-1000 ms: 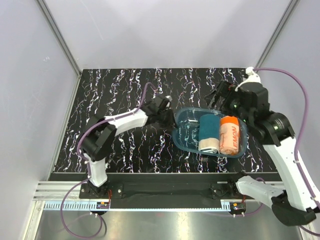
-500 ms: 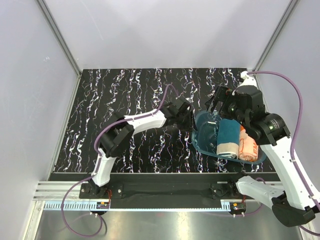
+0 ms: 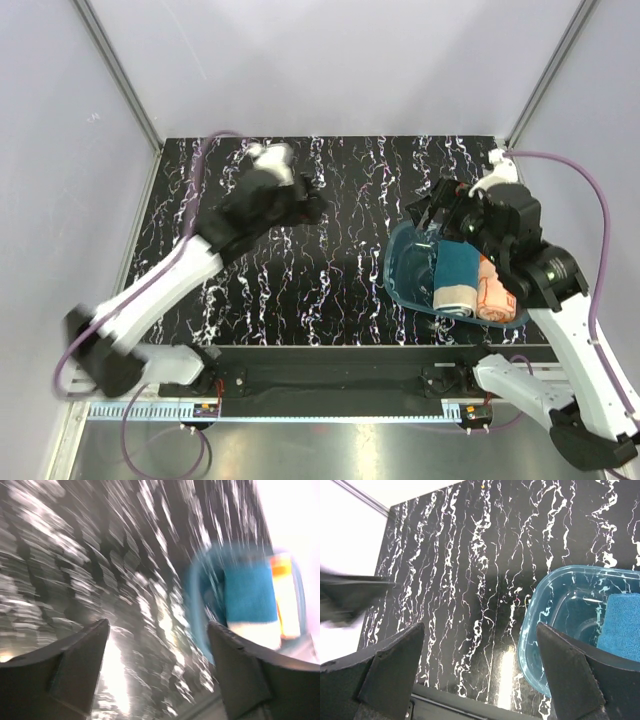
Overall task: Roll the towels
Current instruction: Place the rolled towel into the container
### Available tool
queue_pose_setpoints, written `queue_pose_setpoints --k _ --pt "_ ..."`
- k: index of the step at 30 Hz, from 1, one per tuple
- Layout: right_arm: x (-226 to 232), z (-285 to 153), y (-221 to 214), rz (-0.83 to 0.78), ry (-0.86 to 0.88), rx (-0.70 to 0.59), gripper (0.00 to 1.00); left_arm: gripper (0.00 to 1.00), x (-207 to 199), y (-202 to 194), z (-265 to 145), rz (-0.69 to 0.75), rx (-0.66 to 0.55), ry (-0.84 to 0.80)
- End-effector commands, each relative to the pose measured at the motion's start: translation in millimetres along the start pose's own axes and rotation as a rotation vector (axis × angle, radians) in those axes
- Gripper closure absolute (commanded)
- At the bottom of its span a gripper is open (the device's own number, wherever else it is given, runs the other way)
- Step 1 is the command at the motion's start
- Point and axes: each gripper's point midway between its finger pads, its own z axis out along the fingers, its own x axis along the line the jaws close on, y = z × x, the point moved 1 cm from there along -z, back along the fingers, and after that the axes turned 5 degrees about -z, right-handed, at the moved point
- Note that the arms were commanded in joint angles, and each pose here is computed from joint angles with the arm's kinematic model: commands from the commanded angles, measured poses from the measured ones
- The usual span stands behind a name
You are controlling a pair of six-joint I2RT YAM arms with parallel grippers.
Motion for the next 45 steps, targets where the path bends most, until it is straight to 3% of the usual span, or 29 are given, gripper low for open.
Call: queue_pose_setpoints --k 1,3,4,11,15,20,27,29,37,38,39,40,42,45 --pt "2.8 -6.7 4.1 -0.003 0.054 -0.08 0.0 0.07 64.1 37.7 -58.2 0.165 -0.27 0.217" --pt "-13.5 -9.6 -2.8 0.06 -0.013 -0.113 0.0 0.01 98.5 26.6 -67.3 0.222 -0.332 0.274" --pt "-19.9 -10.9 -7.1 0.084 -0.04 -0.117 0.0 0.01 110.6 33.6 -89.5 0.263 -0.418 0.314" --pt "-64.9 -18.5 -40.8 0.12 -0.222 -0.103 0.0 0.01 209.7 4.2 -135.0 0.212 -0.745 0.624" --pt "-77.0 -17.6 -69.3 0.115 -0.286 0.017 0.0 0.01 240.0 -12.1 -132.6 0.264 -0.72 0.676" --pt "-82.5 -14.0 -105.0 0.108 -0.313 0.178 0.0 0.01 274.6 -14.7 -128.7 0.211 -0.771 0.7" --pt "-88.3 -20.8 -107.3 0.096 -0.326 0.167 0.0 0.01 326.2 -20.7 -103.2 0.037 -0.705 0.728" --pt "-88.3 -22.7 -107.4 0.094 -0.324 0.167 0.0 0.01 328.5 -9.4 -103.8 0.026 -0.772 0.702" --pt "-88.7 -25.2 -105.8 0.08 -0.313 0.151 0.0 0.01 330.0 23.6 -74.0 0.207 -0.707 0.642" --pt "-88.2 -24.6 -106.1 0.083 -0.307 0.147 0.0 0.01 328.4 24.4 -72.4 0.228 -0.731 0.623" --pt "-87.0 -24.1 -105.6 0.087 -0.299 0.143 0.0 0.01 340.4 -0.2 -59.2 0.222 -0.658 0.623" --pt "-85.4 -23.4 -104.0 0.093 -0.291 0.134 0.0 0.03 331.5 11.4 -61.7 0.274 -0.728 0.584" --pt "-83.2 -21.6 -103.4 0.101 -0.281 0.131 0.0 0.05 326.2 6.1 -48.5 0.322 -0.629 0.536" --pt "-82.7 -19.9 -104.5 0.103 -0.277 0.133 0.0 0.03 325.2 7.4 -49.8 0.32 -0.65 0.53"
